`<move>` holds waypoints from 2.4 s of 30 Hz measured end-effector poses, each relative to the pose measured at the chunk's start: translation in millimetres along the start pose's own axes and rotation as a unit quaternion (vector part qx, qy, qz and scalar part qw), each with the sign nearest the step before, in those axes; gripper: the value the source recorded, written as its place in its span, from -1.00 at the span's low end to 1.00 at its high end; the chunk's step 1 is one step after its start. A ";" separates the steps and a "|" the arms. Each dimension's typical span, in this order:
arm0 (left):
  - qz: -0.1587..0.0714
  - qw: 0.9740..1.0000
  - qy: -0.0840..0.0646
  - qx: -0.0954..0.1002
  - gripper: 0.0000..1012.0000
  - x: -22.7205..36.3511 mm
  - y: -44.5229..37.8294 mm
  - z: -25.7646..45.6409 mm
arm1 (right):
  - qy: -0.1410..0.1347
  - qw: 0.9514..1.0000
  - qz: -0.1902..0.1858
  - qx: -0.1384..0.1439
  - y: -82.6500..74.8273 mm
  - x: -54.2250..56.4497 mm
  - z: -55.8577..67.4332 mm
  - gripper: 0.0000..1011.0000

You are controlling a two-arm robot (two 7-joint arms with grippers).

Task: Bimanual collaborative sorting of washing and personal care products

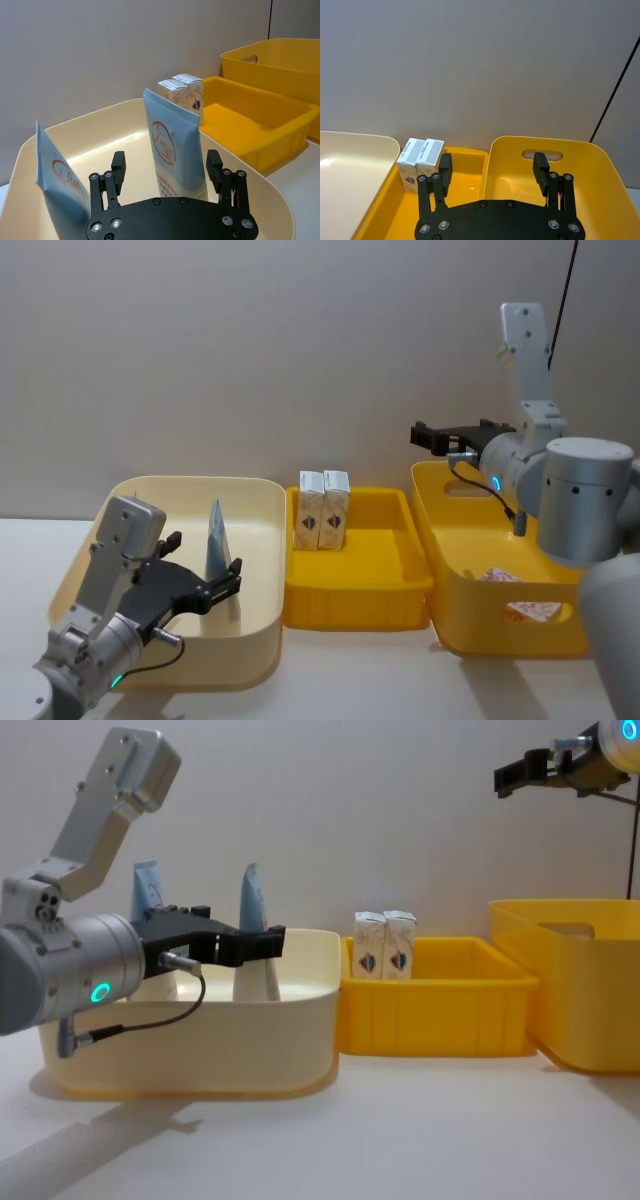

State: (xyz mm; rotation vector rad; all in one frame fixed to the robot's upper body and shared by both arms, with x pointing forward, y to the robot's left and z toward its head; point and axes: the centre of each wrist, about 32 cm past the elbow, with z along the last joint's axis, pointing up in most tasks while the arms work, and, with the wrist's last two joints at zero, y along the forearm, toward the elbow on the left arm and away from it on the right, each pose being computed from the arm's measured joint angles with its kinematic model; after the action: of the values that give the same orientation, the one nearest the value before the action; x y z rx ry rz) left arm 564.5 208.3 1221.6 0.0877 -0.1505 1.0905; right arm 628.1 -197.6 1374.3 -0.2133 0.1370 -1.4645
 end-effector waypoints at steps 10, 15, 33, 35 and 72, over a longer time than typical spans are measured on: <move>-0.012 1.000 0.000 -0.008 0.98 0.2 -9.7 6.3 | 0.000 1.000 0.000 0.000 0.0 0.0 0.0 0.98; -0.019 1.000 -0.006 -0.012 0.98 -1.4 -13.7 10.6 | 0.000 1.000 0.000 0.000 0.0 0.0 0.1 0.98; -0.029 0.999 -0.016 -0.018 0.52 -3.3 -19.2 17.5 | 0.000 1.000 0.000 0.000 0.0 0.0 0.0 0.98; -0.029 0.999 -0.016 -0.018 0.41 -3.4 -19.4 17.7 | 0.000 1.000 0.000 0.000 0.0 0.0 0.0 0.98; -0.032 0.999 -0.018 -0.019 -0.75 -4.0 -20.8 19.5 | 0.000 1.000 0.000 0.000 0.0 0.0 0.1 0.98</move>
State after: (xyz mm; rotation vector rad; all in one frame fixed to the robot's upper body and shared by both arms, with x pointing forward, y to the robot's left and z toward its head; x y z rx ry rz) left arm 579.6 192.4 1240.3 0.0779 -0.1999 1.0226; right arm 628.1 -197.6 1374.4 -0.2131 0.1369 -1.4646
